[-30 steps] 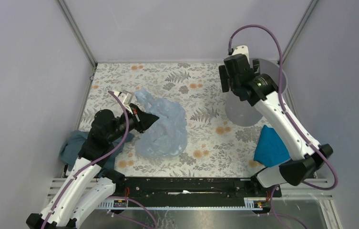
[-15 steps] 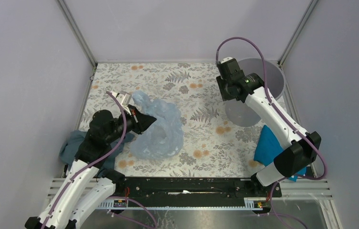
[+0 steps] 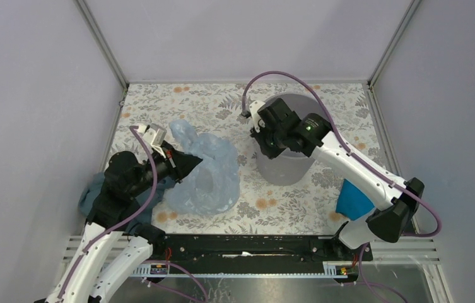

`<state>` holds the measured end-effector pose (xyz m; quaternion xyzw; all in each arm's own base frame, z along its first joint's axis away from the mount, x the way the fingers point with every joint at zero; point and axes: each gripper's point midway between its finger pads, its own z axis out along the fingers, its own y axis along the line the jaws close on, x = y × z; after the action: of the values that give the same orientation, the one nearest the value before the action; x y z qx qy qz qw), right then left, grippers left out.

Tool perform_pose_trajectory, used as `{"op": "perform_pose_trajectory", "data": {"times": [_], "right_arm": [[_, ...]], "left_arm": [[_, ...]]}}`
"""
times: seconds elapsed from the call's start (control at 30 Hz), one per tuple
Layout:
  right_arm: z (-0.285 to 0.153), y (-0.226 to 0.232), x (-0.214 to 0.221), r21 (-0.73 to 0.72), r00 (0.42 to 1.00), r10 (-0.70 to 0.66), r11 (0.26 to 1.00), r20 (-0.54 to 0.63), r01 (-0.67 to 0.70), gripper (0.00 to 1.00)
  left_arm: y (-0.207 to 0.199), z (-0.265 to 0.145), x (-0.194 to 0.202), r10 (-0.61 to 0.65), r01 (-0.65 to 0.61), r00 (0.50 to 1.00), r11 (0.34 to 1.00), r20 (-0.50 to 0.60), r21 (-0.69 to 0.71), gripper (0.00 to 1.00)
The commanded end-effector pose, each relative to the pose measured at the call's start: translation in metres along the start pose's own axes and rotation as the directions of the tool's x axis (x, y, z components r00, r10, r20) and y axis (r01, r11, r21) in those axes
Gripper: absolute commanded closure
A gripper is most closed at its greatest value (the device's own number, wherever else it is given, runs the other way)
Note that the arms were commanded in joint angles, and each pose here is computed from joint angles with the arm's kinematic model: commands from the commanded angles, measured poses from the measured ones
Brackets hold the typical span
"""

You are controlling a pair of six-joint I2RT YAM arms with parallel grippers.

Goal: Put the trash bags into the trash bin

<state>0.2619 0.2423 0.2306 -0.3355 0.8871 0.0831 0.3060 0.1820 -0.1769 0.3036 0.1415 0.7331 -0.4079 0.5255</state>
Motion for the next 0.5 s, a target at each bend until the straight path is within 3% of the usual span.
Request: {"op": "perform_pose_trajectory", "data": {"times": [0.0,0.13,0.3,0.47], "right_arm": [[-0.023,0.063,-0.016,-0.267,0.997,0.024,0.964,0.080,-0.002,1.00],[-0.024,0.088,-0.015,-0.316,0.996,-0.031,0.947,0.083,0.055,1.00],[-0.042,0.116,-0.030,-0.446,0.989,0.009,0.893,0.146,0.058,0.93],[-0.050,0.123,-0.048,-0.484,0.976,0.099,0.875,0.195,0.008,0.59]], "left_arm": [[-0.025,-0.011,-0.036,0.123,-0.127,0.990,0.990,0.068,0.062,1.00],[-0.060,-0.027,-0.064,0.216,-0.234,0.969,0.958,0.120,0.163,1.00],[-0.090,-0.049,-0.092,0.317,-0.362,0.923,0.907,0.218,0.213,1.00],[-0.101,-0.055,-0.109,0.350,-0.413,0.894,0.885,0.280,0.215,1.00]]}}
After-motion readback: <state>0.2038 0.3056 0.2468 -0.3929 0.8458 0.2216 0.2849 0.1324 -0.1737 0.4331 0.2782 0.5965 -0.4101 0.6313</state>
